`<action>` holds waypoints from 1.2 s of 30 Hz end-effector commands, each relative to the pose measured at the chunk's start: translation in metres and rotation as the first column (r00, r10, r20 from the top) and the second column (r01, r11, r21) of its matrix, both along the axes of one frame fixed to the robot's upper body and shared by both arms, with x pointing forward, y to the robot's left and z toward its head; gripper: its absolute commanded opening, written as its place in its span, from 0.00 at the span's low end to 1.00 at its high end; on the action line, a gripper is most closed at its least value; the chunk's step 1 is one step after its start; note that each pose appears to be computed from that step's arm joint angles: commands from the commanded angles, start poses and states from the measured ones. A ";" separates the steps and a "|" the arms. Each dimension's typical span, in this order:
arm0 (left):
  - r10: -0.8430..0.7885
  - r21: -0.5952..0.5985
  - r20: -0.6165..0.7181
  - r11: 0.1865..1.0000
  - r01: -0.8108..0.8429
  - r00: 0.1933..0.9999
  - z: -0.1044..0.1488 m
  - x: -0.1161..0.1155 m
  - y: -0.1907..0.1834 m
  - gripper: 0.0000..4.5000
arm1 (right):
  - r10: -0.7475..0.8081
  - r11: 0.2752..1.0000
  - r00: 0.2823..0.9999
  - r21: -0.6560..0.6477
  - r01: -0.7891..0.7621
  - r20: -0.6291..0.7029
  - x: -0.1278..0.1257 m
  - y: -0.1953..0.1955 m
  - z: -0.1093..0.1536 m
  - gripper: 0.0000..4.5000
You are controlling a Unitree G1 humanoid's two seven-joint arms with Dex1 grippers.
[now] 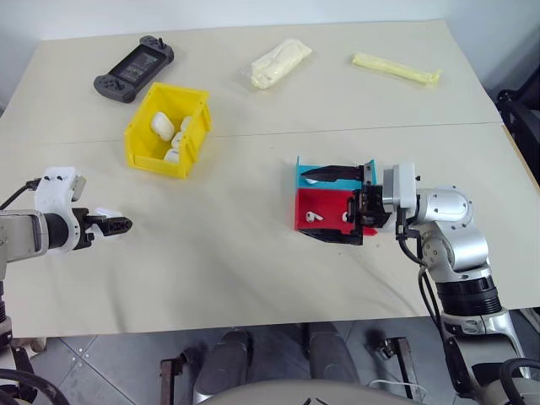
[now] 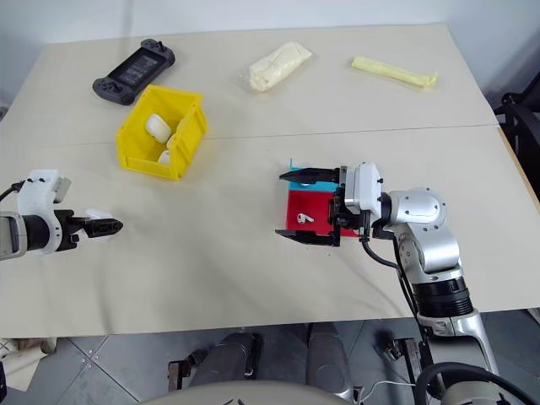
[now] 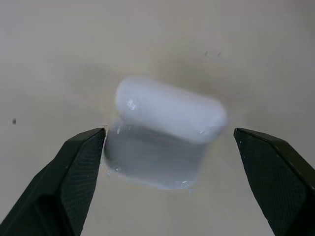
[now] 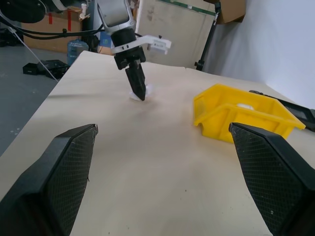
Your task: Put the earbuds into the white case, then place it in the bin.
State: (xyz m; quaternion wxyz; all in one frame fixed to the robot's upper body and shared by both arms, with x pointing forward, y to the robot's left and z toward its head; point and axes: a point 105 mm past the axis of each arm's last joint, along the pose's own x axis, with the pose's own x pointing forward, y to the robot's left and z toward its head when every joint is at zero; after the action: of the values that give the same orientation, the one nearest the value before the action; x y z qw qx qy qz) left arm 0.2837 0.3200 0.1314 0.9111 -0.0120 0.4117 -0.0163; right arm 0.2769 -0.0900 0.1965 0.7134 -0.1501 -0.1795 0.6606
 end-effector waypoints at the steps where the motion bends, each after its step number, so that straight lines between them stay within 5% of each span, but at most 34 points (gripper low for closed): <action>1: 0.010 0.032 0.030 0.999 -0.011 0.999 0.008 0.002 0.007 0.99 | -0.005 1.000 0.999 0.027 0.004 0.037 -0.005 0.001 0.008 1.00; 35: -0.255 0.112 -0.088 0.958 0.264 0.963 -0.005 0.012 0.008 0.99 | -0.089 0.995 0.994 0.061 0.085 0.066 -0.004 -0.001 0.003 1.00; 36: -0.253 0.112 -0.092 0.958 0.263 0.963 -0.005 0.012 0.008 0.90 | -0.091 0.994 0.994 0.060 0.087 0.067 -0.004 -0.001 0.003 1.00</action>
State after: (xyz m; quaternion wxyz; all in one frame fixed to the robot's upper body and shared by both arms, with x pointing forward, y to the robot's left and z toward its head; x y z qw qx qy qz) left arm 0.2972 0.3264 0.1293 0.8886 0.0933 0.4354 -0.1099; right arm 0.2769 -0.0905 0.1895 0.7443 -0.1498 -0.1898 0.6226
